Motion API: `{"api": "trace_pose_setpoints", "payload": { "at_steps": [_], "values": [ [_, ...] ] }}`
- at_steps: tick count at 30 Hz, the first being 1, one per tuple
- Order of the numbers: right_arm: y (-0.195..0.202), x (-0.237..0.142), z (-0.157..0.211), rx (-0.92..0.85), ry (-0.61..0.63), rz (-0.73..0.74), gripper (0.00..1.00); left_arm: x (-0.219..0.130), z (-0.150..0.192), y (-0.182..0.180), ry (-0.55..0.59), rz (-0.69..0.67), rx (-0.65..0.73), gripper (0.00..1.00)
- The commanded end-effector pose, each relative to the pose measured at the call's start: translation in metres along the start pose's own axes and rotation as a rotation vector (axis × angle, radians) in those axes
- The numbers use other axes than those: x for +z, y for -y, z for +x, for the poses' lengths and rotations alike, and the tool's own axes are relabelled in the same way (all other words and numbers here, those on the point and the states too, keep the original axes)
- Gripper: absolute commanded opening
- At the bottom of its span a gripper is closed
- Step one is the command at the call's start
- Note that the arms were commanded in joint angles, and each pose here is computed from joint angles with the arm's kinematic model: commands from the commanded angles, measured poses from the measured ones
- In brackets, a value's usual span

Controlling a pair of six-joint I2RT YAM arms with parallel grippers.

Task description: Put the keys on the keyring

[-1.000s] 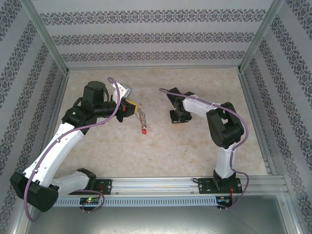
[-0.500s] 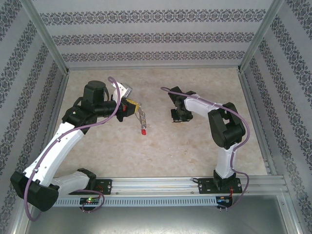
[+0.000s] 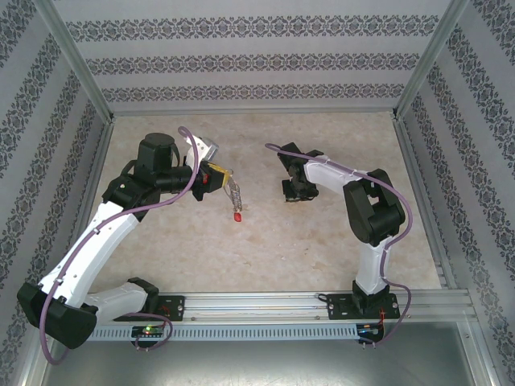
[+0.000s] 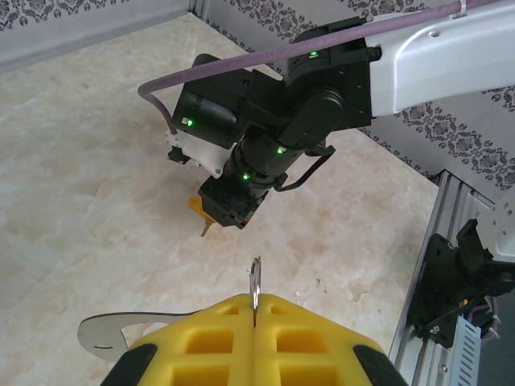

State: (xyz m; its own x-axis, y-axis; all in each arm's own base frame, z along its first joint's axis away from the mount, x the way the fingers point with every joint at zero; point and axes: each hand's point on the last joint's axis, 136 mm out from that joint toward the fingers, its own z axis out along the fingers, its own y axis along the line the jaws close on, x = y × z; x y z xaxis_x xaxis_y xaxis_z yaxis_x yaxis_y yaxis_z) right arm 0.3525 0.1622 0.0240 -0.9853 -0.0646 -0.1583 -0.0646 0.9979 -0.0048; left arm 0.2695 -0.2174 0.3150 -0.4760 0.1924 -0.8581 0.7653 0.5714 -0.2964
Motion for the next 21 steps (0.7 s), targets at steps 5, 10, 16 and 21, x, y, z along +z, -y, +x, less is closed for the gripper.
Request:
{"api": "trace_pose_setpoints", "payload": {
  "at_steps": [5,10,16,21],
  "values": [
    [-0.0015,-0.0052,-0.0036,0.01,0.017,-0.01,0.17,-0.0119,-0.0224,0.0055,0.074,0.003,0.059,0.0],
    [-0.002,-0.0042,-0.0038,0.01,0.016,-0.011,0.16,-0.0135,-0.0234,0.0065,0.076,0.002,0.064,0.0],
    [-0.003,-0.0029,-0.0027,0.008,0.013,-0.014,0.15,-0.0139,-0.0238,0.0067,0.077,0.001,0.064,0.0],
    [-0.0025,-0.0022,-0.0024,0.007,0.01,-0.013,0.15,-0.0142,-0.0247,0.0065,0.079,0.0,0.064,0.0]
  ]
}}
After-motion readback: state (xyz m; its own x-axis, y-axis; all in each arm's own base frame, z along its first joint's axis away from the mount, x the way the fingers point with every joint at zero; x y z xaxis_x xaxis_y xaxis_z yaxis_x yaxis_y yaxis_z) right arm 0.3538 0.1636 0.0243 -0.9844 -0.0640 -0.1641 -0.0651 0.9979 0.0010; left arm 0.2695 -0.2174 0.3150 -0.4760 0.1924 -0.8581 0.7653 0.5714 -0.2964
